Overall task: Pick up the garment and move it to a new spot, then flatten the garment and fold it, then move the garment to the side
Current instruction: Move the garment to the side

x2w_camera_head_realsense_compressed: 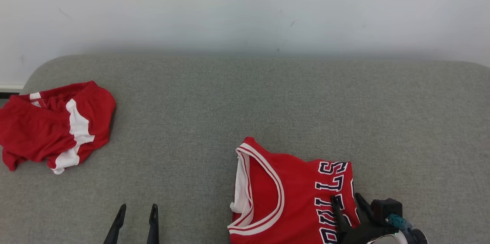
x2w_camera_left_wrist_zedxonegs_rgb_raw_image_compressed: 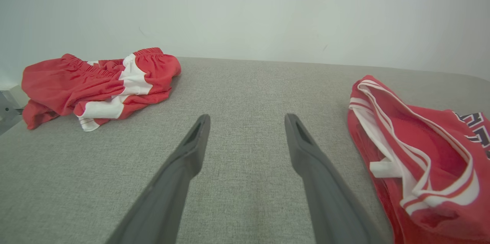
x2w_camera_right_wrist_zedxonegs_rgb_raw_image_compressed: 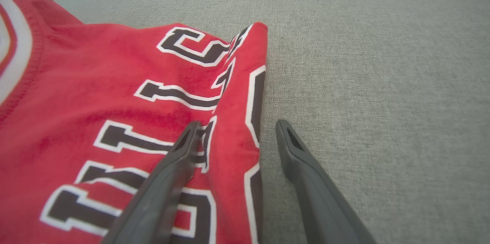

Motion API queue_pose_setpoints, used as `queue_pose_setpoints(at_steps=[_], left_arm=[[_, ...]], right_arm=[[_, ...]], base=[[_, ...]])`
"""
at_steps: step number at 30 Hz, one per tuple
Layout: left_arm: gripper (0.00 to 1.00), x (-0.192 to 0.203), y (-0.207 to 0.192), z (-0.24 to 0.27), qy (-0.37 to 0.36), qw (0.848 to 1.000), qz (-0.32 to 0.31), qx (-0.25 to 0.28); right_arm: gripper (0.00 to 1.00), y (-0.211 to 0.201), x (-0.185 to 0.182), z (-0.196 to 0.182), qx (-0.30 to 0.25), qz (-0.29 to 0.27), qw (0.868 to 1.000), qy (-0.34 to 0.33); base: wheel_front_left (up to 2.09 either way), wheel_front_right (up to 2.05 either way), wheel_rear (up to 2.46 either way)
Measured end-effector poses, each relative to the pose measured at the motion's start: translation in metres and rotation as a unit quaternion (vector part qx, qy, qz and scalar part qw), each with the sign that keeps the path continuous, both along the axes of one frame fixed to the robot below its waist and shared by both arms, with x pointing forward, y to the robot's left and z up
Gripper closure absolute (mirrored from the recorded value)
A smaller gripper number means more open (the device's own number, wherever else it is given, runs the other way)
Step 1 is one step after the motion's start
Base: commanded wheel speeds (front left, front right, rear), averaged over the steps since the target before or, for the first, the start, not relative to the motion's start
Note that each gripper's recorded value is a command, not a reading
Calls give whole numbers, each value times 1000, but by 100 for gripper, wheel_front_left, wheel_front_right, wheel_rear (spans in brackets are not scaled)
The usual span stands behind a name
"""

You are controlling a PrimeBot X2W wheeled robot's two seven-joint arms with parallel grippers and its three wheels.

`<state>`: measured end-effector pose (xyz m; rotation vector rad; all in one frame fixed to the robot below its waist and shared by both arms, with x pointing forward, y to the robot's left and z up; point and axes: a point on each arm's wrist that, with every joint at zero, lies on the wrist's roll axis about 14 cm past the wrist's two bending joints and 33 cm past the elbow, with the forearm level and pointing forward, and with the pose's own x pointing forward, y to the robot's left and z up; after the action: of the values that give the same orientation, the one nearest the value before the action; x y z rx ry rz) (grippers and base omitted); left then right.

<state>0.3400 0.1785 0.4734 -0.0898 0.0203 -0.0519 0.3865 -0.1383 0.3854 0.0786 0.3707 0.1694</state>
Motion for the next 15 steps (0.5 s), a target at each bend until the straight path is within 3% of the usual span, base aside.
queue_pose_setpoints(at_steps=[3, 4, 5, 11, 15], left_arm=[[0, 0, 0, 1, -1, 1000, 0, -2], [0, 1, 0, 1, -1, 1000, 0, -3], [0, 1, -1, 0, -1, 1000, -1, -3], [0, 3, -3, -1, 1, 1000, -4, -7], [0, 8, -3, -1, 1, 1000, -3, -10]], right_arm=[[0, 3, -2, -3, 6, 3, 1000, 9], [61, 5, -3, -5, 12, 3, 1000, 14], [100, 7, -3, -5, 20, 1, 1000, 16], [100, 11, 4, -3, 26, 4, 1000, 17], [100, 0, 27, 13, 15, -2, 1000, -7]], base=[[0, 0, 0], [0, 0, 0], [0, 0, 0], [0, 0, 0], [0, 0, 0]])
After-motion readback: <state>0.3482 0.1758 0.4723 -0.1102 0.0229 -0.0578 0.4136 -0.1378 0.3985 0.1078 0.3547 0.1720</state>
